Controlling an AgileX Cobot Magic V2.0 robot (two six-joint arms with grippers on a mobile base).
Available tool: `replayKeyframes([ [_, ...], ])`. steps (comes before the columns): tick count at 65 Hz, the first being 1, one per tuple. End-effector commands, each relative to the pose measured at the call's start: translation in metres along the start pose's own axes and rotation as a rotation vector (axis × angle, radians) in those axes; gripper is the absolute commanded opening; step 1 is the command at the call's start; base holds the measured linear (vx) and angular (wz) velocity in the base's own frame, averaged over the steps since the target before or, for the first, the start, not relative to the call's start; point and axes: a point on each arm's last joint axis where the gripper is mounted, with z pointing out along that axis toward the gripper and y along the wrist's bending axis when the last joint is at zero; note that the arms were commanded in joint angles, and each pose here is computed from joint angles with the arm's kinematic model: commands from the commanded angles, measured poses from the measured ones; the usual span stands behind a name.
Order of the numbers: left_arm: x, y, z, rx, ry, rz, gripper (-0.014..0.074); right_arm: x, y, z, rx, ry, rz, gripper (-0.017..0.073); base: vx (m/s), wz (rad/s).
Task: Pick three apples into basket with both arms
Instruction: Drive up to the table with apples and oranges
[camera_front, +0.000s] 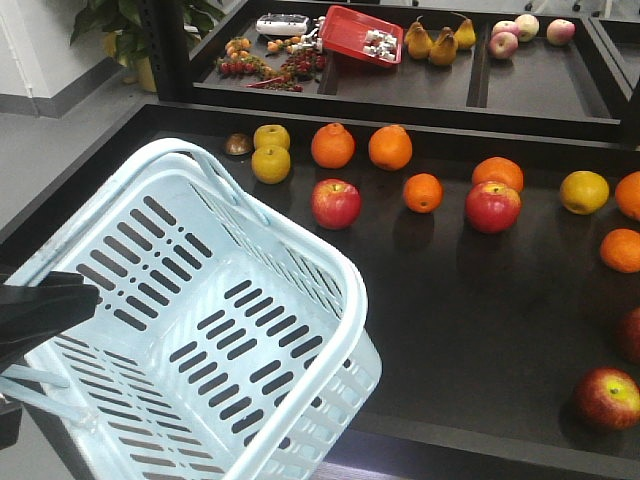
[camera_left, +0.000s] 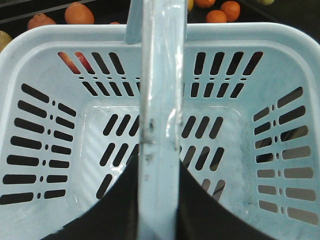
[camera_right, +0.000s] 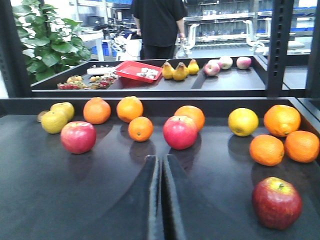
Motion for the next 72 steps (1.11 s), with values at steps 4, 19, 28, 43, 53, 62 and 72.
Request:
replayKeyframes([
  [4,-0.0147,-0.0014,-0.0065,-0.006,-0.115,-0.025,-0.0007,-0.0029,0.0009,0.0004,-0.008,-0.064,-0.018,-0.0003,0.06,-0.1],
  [19,-0.0147,-0.0014,-0.0065,-0.006,-0.115,-0.025,-0.0007,-0.0029,0.0009,0.0004,-0.008,-0.064,-0.018,-0.0003,0.06,-0.08],
  [28,-0.0147,-0.0014,-0.0065,-0.006,-0.115,-0.025,-0.0007,-0.0029,0.0009,0.0004,-0.008,-0.064,-0.018,-0.0003,0.07,-0.09],
  [43,-0.0147,-0.0014,-0.0065,-0.006,-0.115,-0.025,-0.0007,-0.0029,0.0009,0.0004,-0.008,-0.064,-0.018,-0.0003,0.09,-0.12],
  [53,-0.0147,-0.0014,-0.0065,-0.006,-0.115,-0.025,-0.0007,-0.0029,0.0009,0.0004,-0.008,-0.064,-0.018,-0.0003,0.11,-0.15],
  [62,-0.0147,-0.0014,-0.0065,-0.006,-0.115,-0.025,-0.0007,-0.0029,0.0009,0.0004,-0.008,-0.064,-0.018,-0.0003,0.11,-0.16],
  [72,-0.0147,-0.0014,-0.0065,-0.006,-0.115,-0.025,-0.0007,-0.0029,0.0009,0.0004,-0.008,-0.064,-0.018,-0.0003,0.11,-0.15],
])
